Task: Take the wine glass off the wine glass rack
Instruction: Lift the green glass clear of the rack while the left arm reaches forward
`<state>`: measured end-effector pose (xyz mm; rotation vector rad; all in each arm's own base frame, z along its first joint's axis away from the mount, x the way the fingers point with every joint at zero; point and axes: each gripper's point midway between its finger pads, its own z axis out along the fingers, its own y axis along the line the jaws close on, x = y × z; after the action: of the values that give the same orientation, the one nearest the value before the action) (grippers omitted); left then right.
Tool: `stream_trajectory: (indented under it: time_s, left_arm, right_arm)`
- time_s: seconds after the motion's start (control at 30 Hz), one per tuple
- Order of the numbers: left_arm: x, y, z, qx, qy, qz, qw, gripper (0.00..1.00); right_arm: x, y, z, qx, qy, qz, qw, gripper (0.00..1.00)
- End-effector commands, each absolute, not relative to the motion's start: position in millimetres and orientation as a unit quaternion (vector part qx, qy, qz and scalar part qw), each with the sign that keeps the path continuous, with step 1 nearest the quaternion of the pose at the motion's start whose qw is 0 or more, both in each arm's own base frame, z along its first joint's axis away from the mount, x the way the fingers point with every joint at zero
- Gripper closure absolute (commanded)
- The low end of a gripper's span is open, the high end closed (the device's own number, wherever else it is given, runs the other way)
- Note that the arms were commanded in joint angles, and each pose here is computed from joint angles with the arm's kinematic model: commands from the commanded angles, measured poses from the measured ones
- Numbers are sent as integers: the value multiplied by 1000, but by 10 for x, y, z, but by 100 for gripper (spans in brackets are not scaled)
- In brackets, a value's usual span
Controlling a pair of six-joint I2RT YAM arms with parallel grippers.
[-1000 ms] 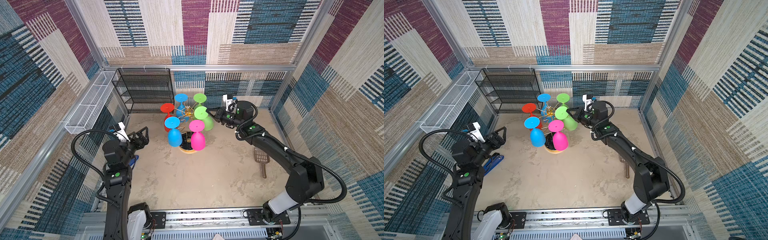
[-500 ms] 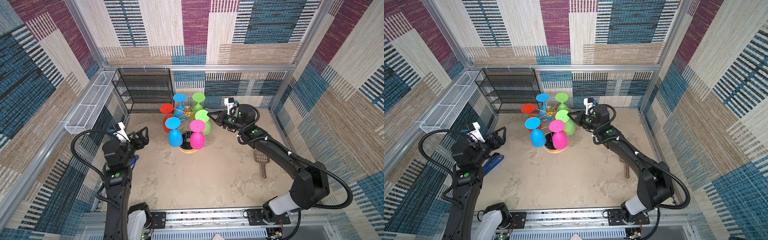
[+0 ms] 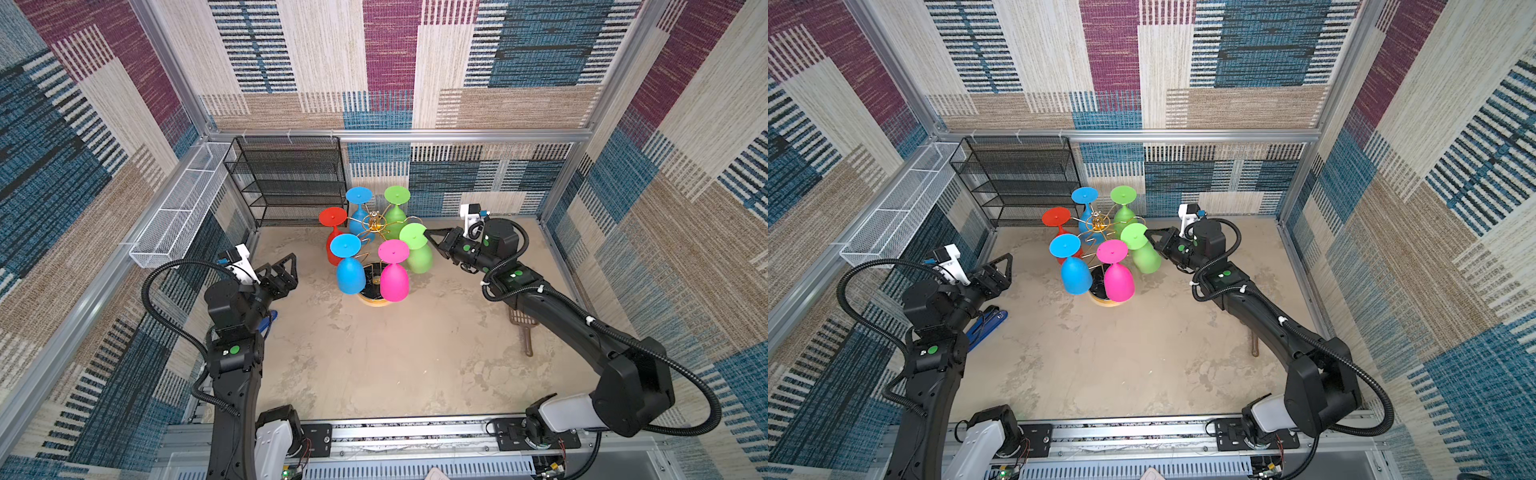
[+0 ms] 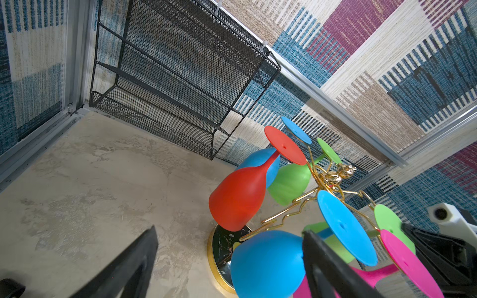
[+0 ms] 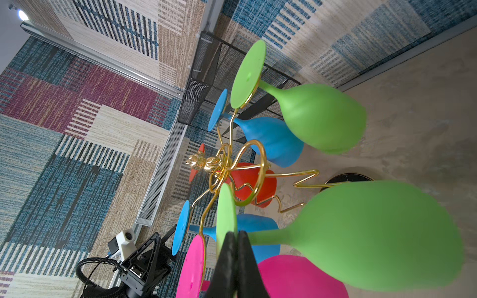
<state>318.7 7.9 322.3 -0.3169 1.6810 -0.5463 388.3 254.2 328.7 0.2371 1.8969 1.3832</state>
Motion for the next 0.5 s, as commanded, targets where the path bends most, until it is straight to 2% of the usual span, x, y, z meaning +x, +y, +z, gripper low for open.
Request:
stream_trajectory:
  time_s: [0.0, 0.23, 0.33, 0.47]
  left_arm:
    - [3189, 88, 3298, -132, 723, -235, 636, 11]
    - [3170, 17, 3418, -106, 722, -241, 640, 17]
    - [3132, -154, 3606, -61, 716, -269, 642, 18]
    - [3011, -526, 3864, 20, 703, -343, 622, 19]
  right_arm:
    - [3876, 2445, 3414, 99, 727, 539, 413, 100]
    - [3679, 2115, 3297, 125, 735, 488, 454, 100]
    - [3574, 1930, 3268, 135, 735, 461, 479, 100]
    - [3431, 1684, 3475, 125, 716, 424, 541, 100]
